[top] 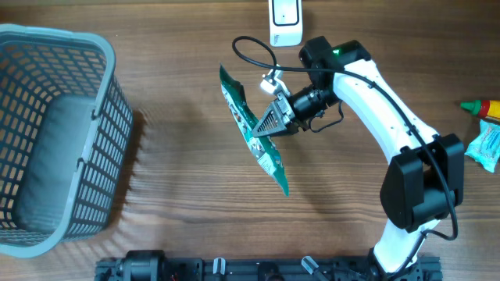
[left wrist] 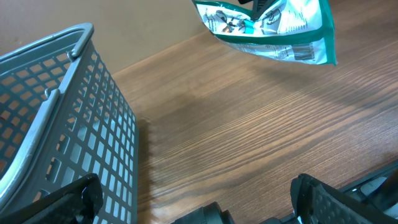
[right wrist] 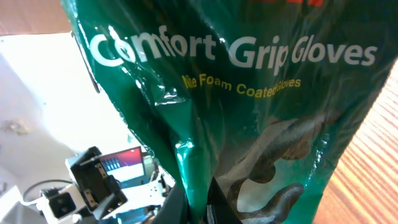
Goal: Scan the item barcode
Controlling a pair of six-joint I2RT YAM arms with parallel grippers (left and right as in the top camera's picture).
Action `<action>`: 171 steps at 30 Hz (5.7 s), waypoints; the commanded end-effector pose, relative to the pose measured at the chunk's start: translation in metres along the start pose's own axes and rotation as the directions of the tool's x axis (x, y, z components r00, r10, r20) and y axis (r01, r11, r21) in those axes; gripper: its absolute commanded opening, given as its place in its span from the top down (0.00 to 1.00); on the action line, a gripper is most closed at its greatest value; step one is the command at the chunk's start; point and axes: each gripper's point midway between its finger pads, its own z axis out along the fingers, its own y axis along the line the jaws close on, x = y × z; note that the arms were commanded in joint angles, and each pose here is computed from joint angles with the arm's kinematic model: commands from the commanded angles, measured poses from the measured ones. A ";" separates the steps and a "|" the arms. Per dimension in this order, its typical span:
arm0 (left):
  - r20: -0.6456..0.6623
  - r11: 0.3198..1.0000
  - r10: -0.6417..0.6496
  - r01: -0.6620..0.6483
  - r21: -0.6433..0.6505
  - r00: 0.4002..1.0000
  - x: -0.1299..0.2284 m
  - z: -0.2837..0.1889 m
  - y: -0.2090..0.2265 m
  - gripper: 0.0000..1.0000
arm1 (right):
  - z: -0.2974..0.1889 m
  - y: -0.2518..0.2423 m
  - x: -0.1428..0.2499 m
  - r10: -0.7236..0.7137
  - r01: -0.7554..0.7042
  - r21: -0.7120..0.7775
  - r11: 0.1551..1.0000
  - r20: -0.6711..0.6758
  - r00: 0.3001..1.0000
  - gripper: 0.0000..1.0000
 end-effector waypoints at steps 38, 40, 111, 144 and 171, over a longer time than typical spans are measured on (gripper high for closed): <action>0.005 1.000 0.007 -0.007 -0.002 1.000 0.000 -0.001 0.000 0.00 | -0.053 0.054 -0.009 0.557 -0.542 -0.419 0.728 -0.100 0.825 0.96; 0.005 1.000 0.007 -0.007 -0.002 1.000 0.000 -0.001 0.000 0.00 | -0.053 0.053 -0.009 0.545 -0.529 -0.418 0.738 -0.092 0.833 0.96; 0.005 1.000 0.007 -0.007 -0.002 1.000 0.000 -0.001 0.000 0.00 | 0.079 -0.232 -0.035 -0.128 0.217 0.864 0.455 -0.178 0.976 0.17; 0.005 1.000 0.007 -0.007 -0.002 1.000 0.000 -0.001 0.000 0.00 | 0.035 0.071 -0.024 0.251 -0.307 -0.414 0.857 -0.187 0.950 0.96; 0.005 1.000 0.007 -0.007 -0.002 1.000 0.000 -0.001 0.000 0.00 | 0.018 0.074 -0.028 0.637 -0.722 -0.299 0.624 -0.339 0.692 0.96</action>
